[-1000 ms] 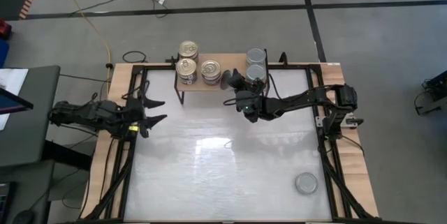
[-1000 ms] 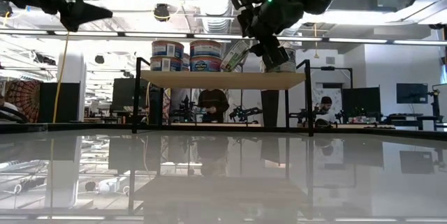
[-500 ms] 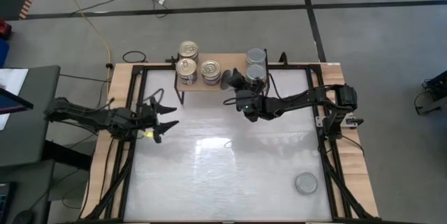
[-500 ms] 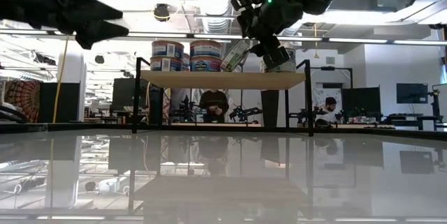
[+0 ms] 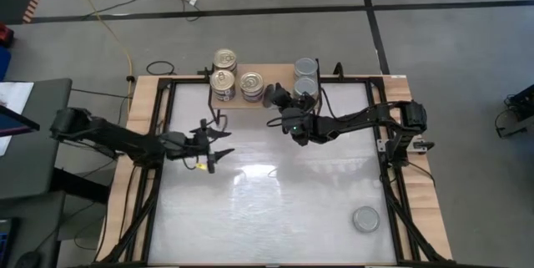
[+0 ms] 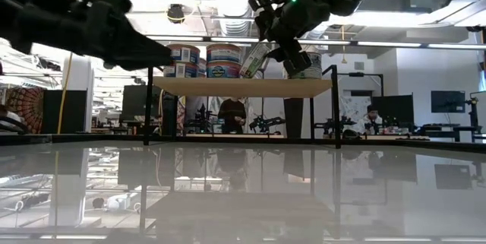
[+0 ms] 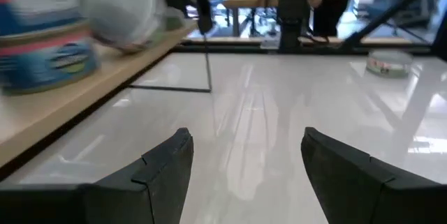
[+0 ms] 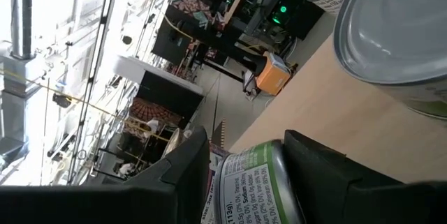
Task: Stack canned seafood by type on shelf
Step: Put the green white tuna can on the shelf
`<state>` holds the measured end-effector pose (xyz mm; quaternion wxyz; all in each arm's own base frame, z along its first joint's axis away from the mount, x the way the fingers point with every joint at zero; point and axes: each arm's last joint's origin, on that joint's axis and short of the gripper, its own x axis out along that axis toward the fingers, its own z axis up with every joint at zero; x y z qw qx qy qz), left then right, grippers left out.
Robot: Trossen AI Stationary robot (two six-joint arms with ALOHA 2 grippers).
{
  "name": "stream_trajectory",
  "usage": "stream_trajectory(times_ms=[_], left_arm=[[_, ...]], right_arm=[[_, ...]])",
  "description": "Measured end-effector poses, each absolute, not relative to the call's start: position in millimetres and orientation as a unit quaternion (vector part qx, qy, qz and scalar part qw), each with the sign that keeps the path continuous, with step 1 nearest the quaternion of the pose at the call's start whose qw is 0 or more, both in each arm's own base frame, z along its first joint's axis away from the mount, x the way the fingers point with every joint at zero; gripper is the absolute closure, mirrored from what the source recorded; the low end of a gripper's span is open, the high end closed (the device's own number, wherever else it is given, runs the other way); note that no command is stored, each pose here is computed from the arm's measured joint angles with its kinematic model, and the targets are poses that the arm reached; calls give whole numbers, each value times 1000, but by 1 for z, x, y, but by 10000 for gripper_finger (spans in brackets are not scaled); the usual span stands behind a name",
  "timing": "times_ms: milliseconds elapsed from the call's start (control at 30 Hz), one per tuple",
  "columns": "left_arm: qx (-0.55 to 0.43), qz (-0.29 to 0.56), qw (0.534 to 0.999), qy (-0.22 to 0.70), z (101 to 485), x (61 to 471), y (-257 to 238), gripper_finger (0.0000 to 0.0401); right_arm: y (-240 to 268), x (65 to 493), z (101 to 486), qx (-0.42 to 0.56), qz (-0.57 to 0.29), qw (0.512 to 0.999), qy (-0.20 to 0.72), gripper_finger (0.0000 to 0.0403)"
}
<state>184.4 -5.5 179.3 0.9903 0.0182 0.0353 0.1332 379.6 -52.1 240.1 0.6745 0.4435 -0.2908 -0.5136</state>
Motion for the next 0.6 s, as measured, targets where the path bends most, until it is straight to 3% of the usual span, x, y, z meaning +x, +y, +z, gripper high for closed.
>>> stream_trajectory(times_ms=[600], left_arm=[[87, 42, 995, 30, 179, 292, 37, 147]], right_arm=[[-51, 382, 241, 459, -489, 688, -275, 195]])
